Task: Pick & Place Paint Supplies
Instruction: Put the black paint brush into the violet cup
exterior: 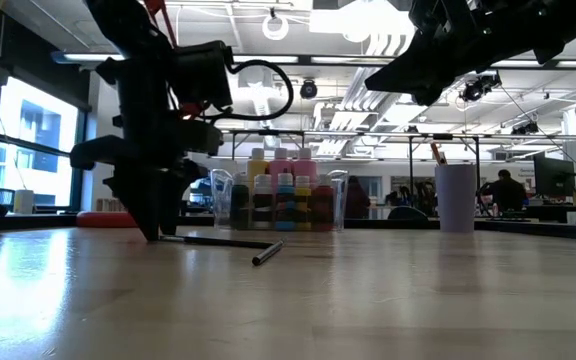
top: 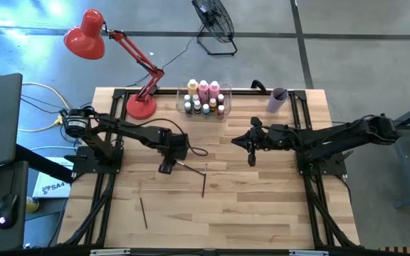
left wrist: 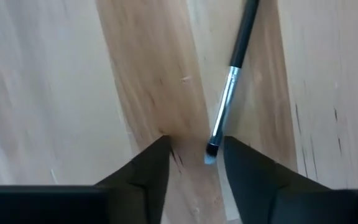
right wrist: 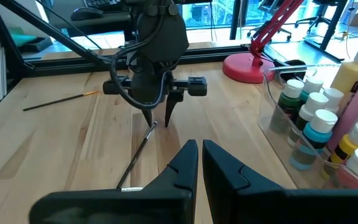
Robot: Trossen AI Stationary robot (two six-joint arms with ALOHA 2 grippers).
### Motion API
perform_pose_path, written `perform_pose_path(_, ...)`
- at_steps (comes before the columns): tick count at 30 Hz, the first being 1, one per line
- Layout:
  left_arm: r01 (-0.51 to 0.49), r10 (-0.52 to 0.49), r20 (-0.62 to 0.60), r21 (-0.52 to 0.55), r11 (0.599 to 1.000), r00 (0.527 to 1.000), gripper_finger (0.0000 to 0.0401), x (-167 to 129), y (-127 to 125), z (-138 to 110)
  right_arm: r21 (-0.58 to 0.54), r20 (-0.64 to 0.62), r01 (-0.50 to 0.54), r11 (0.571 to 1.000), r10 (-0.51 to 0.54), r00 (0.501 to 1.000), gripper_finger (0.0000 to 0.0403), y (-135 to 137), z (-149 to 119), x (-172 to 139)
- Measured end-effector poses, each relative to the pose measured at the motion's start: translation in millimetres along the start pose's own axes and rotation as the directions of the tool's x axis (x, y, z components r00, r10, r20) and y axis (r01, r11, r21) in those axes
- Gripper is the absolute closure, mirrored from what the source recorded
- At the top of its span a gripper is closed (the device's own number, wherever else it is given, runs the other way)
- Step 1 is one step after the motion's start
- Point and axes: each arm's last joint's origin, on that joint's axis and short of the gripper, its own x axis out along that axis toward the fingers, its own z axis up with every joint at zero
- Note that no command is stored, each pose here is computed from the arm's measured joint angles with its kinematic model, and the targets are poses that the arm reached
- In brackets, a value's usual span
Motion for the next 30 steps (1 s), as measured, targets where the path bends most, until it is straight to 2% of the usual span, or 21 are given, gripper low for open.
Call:
perform_pose_path(13,-0.003,0.003,0.009,-0.022,1.0,1.0,0.0391,0.2,0.3,1.0,0.0,0.0,0.0,1.0,0.0,1.0,0.0388,0.0,0.0,0.0)
perform_pose_path(18,-0.007,0.007,0.001,0.01,1.0,1.0,0.0396,0.3,0.3,0.4,0.0,0.0,0.0,1.0,0.0,1.0,0.0388,0.0,0.0,0.0)
perform_pose_path(23,-0.069,0.07,-0.018,0.049,0.996,0.997,0.04,-5.1,2.1,2.2,0.0,0.0,0.0,1.0,0.0,1.0,0.0388,0.0,0.0,0.0)
perform_pose_path(28,-0.134,0.136,-0.03,0.059,0.989,0.99,0.0401,-31.6,9.4,22.9,0.0,0.0,0.0,1.0,0.0,1.0,0.0388,0.0,0.0,0.0)
perform_pose_path(30,-0.162,0.166,-0.074,0.065,0.985,0.983,0.0401,-43.6,11.3,27.8,-0.005,0.001,-0.001,1.0,0.001,1.0,0.0388,0.0,0.1,-0.1)
